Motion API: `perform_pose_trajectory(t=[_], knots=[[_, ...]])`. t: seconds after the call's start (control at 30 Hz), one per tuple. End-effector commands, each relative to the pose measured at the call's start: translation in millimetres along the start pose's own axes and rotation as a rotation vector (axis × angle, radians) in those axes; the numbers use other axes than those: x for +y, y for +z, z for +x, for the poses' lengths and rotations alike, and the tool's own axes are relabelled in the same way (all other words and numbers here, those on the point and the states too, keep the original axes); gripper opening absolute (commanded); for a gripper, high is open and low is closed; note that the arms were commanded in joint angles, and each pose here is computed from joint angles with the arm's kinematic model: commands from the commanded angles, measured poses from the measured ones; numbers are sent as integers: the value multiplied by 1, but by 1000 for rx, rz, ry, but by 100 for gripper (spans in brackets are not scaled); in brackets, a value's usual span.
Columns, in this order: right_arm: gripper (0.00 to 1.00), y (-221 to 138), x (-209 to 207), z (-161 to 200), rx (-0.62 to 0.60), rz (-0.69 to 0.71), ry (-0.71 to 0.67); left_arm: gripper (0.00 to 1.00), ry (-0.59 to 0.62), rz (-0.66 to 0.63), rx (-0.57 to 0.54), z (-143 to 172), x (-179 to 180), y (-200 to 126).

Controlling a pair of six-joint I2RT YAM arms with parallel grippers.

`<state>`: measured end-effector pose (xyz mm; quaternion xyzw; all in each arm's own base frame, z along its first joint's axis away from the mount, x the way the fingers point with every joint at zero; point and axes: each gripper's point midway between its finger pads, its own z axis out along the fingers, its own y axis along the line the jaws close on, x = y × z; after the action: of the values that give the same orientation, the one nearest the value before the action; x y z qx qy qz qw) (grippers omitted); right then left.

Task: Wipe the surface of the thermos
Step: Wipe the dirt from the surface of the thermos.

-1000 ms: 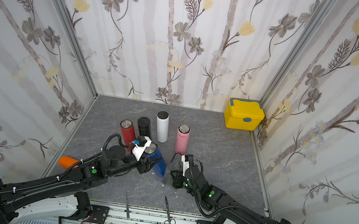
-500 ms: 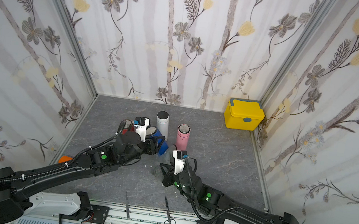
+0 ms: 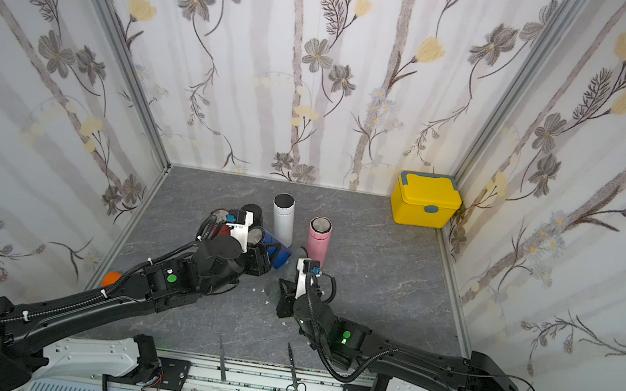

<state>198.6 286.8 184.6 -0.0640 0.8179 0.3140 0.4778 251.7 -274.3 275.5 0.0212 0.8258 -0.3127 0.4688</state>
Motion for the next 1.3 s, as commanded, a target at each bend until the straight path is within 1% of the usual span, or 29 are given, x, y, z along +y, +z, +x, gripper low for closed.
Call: perform_pose_trajectory(t=[0.0,0.1,0.13,0.17,0.2,0.3,0.37,0.4,0.43,0.53,0.57,0.7,0.73,0.77,0.8,0.9,0.93,0.97,1.03,1.13,1.2,1.27], knots=[[0,-16,-27,9,23,66,78,0,70,93,-50,-14,-21,-3],[0,-38,-33,0,18,33,98,0,166,123,-35,-8,-24,-1],[0,-46,-31,-7,13,5,108,0,220,154,-18,-3,-28,0],[0,-51,-31,-12,19,-17,120,0,252,150,-8,-1,-25,2],[0,-56,-33,-21,23,-31,144,0,290,150,4,2,-23,4],[0,-61,-35,-37,45,-83,190,0,395,218,33,14,-26,4],[0,-56,-34,-45,72,-131,201,0,458,324,64,28,-38,-1],[0,-51,-30,-48,91,-164,215,0,471,355,67,32,-40,-3],[0,-46,-27,-56,91,-215,231,0,494,422,78,38,-49,-8],[0,-42,5,-78,96,-428,238,0,560,586,115,53,-68,-23],[0,-41,13,-85,103,-468,234,0,580,625,118,55,-73,-28],[0,-44,48,-115,117,-607,182,0,617,677,137,59,-80,-32],[0,-45,57,-119,128,-647,174,0,622,685,151,62,-81,-31],[0,-43,58,-116,144,-657,180,0,621,691,161,64,-82,-30],[0,-46,67,-126,133,-687,175,0,620,691,164,65,-82,-29],[0,-39,70,-109,202,-708,194,0,612,672,133,61,-80,-27],[0,-33,62,-87,245,-687,213,0,614,669,114,59,-80,-28],[0,-30,57,-75,269,-670,224,0,612,662,96,55,-79,-29],[0,-23,38,-45,316,-600,250,0,614,646,70,49,-78,-30],[0,-16,1,-7,349,-451,267,0,616,604,42,42,-75,-27],[0,-17,-18,10,348,-384,280,0,615,581,28,38,-72,-24],[0,-22,-30,21,339,-348,285,0,615,565,21,36,-71,-21]])
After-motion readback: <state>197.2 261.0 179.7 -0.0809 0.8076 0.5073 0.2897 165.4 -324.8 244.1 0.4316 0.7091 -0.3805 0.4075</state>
